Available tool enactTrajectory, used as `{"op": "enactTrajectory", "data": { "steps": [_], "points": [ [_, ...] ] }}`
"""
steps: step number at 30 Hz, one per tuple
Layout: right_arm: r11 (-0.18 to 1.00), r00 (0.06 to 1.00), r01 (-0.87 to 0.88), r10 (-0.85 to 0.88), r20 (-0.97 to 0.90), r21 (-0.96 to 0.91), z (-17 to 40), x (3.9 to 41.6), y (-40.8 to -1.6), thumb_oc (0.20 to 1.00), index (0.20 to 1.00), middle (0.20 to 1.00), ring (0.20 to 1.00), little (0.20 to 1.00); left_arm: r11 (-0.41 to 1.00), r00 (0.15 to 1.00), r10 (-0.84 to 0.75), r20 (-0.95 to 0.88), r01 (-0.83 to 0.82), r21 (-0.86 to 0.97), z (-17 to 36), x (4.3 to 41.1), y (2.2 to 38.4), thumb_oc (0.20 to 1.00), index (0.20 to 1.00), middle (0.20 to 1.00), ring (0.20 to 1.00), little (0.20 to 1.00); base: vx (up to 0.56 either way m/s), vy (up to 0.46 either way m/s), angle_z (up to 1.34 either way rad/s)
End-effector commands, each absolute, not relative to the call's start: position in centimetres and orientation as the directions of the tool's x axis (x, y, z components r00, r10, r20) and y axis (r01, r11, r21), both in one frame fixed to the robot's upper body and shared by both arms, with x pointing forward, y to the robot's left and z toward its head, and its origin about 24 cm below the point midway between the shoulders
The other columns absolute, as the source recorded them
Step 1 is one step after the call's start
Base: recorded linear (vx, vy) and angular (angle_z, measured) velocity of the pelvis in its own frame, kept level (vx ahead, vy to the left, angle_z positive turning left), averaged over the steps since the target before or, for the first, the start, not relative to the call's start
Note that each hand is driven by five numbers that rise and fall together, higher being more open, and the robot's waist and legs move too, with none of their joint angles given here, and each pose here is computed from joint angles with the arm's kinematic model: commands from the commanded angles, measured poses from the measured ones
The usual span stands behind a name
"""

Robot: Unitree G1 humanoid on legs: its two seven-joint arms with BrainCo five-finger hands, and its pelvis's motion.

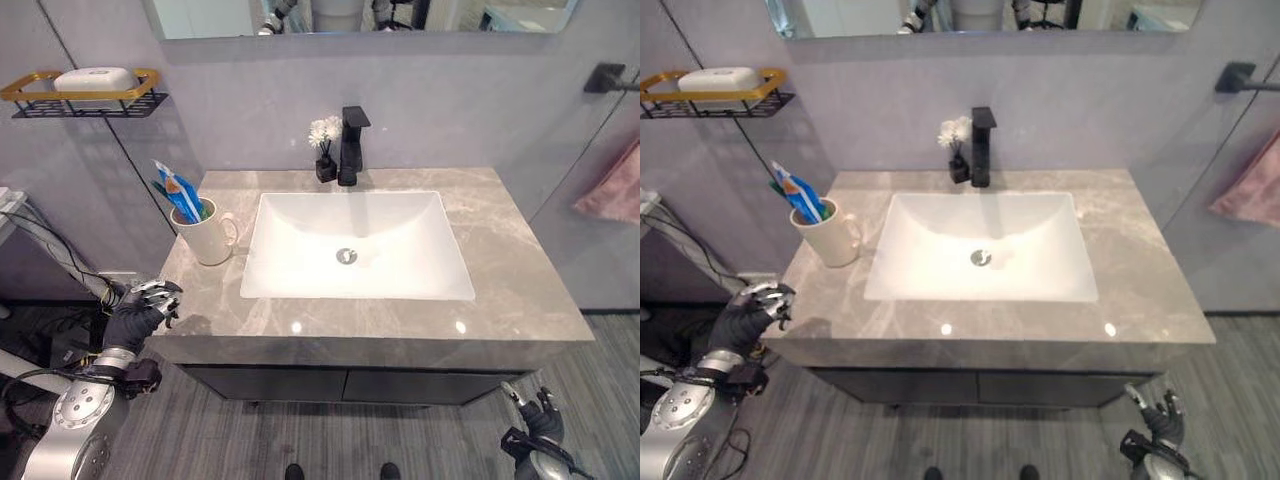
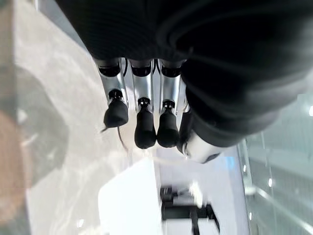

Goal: Put brush and paste in cup on sink, flatten towel.

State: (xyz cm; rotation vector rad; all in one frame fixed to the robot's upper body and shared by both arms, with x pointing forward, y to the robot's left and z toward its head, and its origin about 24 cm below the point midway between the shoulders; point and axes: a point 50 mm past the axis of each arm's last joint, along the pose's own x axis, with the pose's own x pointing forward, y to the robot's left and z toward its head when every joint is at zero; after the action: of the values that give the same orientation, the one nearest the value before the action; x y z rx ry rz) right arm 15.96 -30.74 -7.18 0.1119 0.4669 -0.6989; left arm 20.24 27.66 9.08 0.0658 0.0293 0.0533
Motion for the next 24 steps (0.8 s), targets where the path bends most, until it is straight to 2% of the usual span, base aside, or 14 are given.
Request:
{"op": "enactTrajectory", "data": {
  "steps": [1, 5, 11, 14, 15, 18, 24],
  "points": [
    [0.784, 0.712, 0.617, -0.592, -0.378, -0.066, -5.8, 17.2, -31.4, 1.000, 1.000, 1.000, 1.000, 1.000, 0.998, 0.994, 0.011, 0.110, -0.018, 0.063, 12.3, 20.9, 27.3, 0.200, 0.200, 0.200, 0.200, 0.200, 0.03, 0.107, -0.44],
    [0.804, 0.727, 0.590, -0.569, -0.384, -0.073, -6.1, 17.0, -30.9, 1.000, 1.000, 1.000, 1.000, 1.000, 0.998, 0.995, 0.038, 0.094, -0.044, 0.055, 11.9, 20.6, 27.6, 0.200, 0.200, 0.200, 0.200, 0.200, 0.01, -0.014, 0.00],
    [0.769, 0.684, 0.635, -0.602, -0.412, -0.072, -6.5, 16.2, -32.0, 1.000, 1.000, 1.000, 1.000, 1.000, 0.999, 0.997, 0.042, 0.063, -0.041, -0.025, 10.6, 20.6, 26.9, 0.200, 0.200, 0.200, 0.200, 0.200, 0.06, -0.082, -0.05],
    [0.794, 0.695, 0.602, -0.575, -0.431, -0.086, -6.8, 15.8, -32.0, 1.000, 1.000, 1.000, 1.000, 1.000, 0.998, 0.998, 0.046, 0.048, -0.044, -0.051, 10.2, 20.7, 26.6, 0.200, 0.200, 0.200, 0.200, 0.200, 0.05, -0.124, 0.03],
    [0.856, 0.711, 0.486, -0.504, -0.490, -0.176, -7.7, 15.2, -31.6, 1.000, 1.000, 1.000, 1.000, 1.000, 0.997, 0.998, 0.042, 0.053, -0.039, -0.068, 10.2, 21.3, 26.3, 0.200, 0.200, 0.200, 0.200, 0.200, 0.04, -0.185, 0.08],
    [0.903, 0.725, 0.366, -0.427, -0.540, -0.222, -8.3, 14.9, -31.2, 1.000, 1.000, 1.000, 1.000, 1.000, 0.996, 0.998, 0.025, 0.066, -0.019, -0.087, 10.2, 22.0, 25.7, 0.200, 0.200, 0.200, 0.200, 0.200, -0.01, -0.141, 0.33],
    [0.919, 0.660, 0.236, -0.389, -0.642, -0.315, -9.7, 12.9, -31.8, 1.000, 1.000, 1.000, 1.000, 1.000, 0.992, 0.994, 0.002, 0.113, 0.012, -0.123, 10.6, 23.2, 24.4, 0.200, 0.200, 0.200, 0.200, 0.200, 0.00, 0.025, 0.37]
  ]
}}
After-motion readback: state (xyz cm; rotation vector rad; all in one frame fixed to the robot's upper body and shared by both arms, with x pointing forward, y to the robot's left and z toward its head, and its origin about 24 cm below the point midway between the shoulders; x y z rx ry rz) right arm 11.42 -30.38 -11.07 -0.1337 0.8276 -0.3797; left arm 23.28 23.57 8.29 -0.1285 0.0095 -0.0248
